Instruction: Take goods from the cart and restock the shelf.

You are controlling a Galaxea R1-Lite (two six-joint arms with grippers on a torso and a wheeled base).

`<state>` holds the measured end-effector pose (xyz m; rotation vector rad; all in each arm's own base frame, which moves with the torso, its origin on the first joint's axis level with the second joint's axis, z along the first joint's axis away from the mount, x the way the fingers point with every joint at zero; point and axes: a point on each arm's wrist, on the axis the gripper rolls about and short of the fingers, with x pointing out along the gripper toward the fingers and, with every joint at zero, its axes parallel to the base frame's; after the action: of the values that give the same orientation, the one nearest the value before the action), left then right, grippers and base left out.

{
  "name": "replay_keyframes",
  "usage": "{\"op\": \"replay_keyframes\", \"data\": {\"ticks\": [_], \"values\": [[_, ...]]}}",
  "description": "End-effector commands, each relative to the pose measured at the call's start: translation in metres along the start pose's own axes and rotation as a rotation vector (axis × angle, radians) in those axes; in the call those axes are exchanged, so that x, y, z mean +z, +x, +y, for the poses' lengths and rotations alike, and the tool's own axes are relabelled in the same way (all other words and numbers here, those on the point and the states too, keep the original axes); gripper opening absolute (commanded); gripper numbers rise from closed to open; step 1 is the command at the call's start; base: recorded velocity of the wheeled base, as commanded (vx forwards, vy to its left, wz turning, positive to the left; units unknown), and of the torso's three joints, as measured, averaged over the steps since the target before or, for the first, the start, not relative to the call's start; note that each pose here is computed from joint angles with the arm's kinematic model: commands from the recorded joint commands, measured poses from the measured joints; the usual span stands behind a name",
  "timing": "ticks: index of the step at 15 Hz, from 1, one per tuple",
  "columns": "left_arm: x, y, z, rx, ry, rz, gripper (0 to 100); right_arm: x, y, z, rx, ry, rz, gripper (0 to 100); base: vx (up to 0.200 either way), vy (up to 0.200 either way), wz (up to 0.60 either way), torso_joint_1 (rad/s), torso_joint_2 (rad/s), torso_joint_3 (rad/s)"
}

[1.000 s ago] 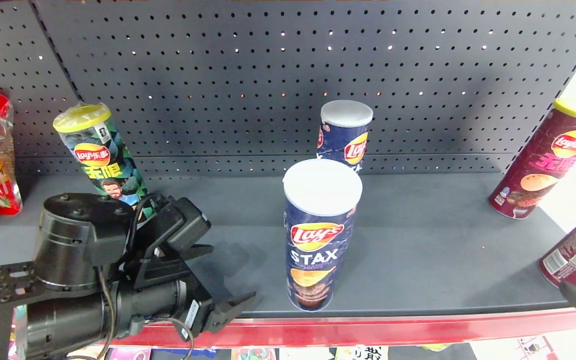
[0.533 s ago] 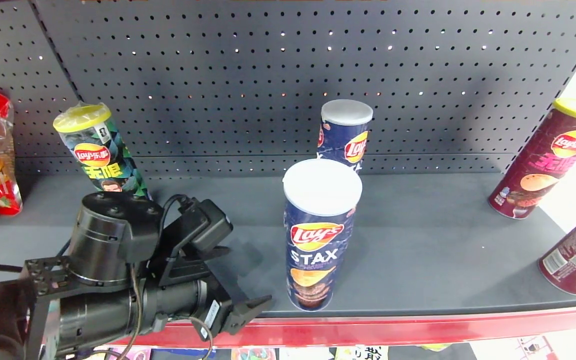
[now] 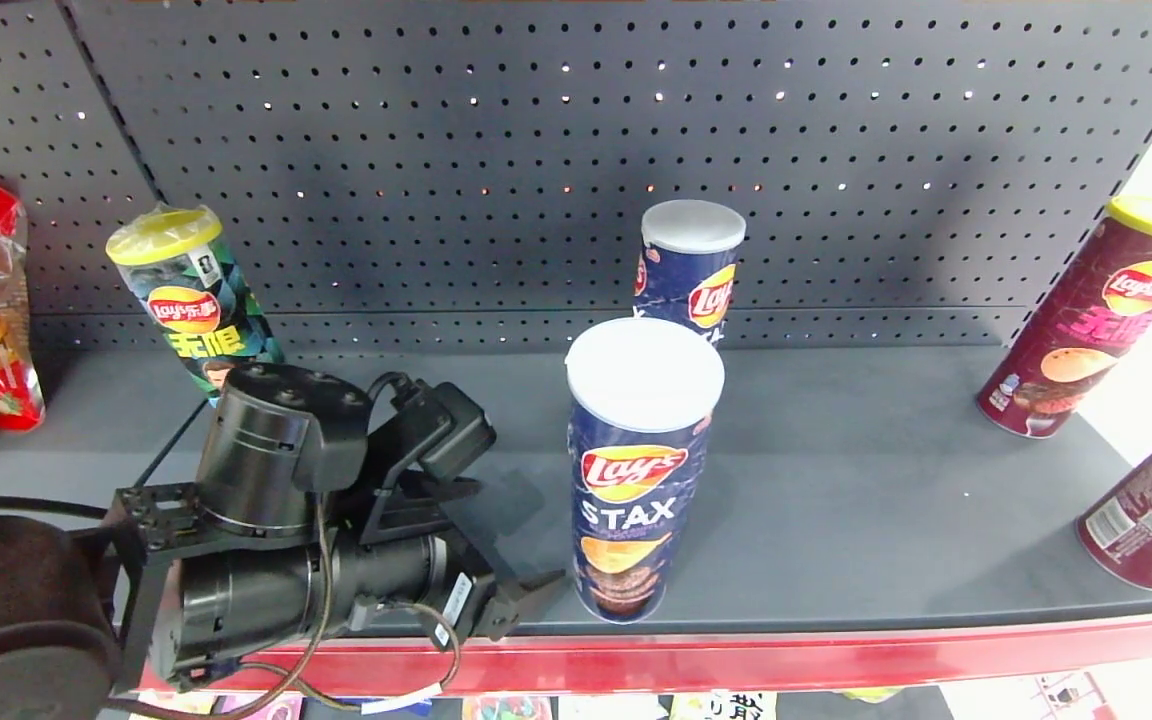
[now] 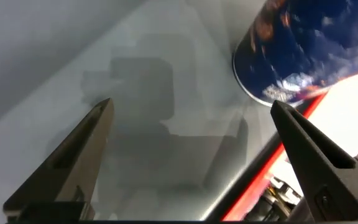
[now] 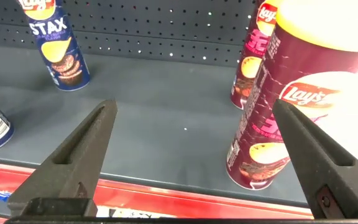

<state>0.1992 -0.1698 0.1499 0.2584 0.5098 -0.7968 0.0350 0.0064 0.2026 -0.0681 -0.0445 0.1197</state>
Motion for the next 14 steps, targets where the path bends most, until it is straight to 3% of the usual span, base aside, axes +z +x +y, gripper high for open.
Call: {"op": "replay_keyframes", "data": {"ticks": [1,14], "values": [[0.002,0.005,0.000,-0.002,0.002,0.004,100,0.000,0.001,0.000,-0.001,-0.002,0.004,100,0.000,0.000,0.00,0.000,0.00,0.000],[0.013,0.024,-0.007,-0.031,0.019,-0.004,100,-0.001,0.001,0.000,0.001,-0.001,0.009,100,0.000,0.000,0.00,0.000,0.00,0.000]]}}
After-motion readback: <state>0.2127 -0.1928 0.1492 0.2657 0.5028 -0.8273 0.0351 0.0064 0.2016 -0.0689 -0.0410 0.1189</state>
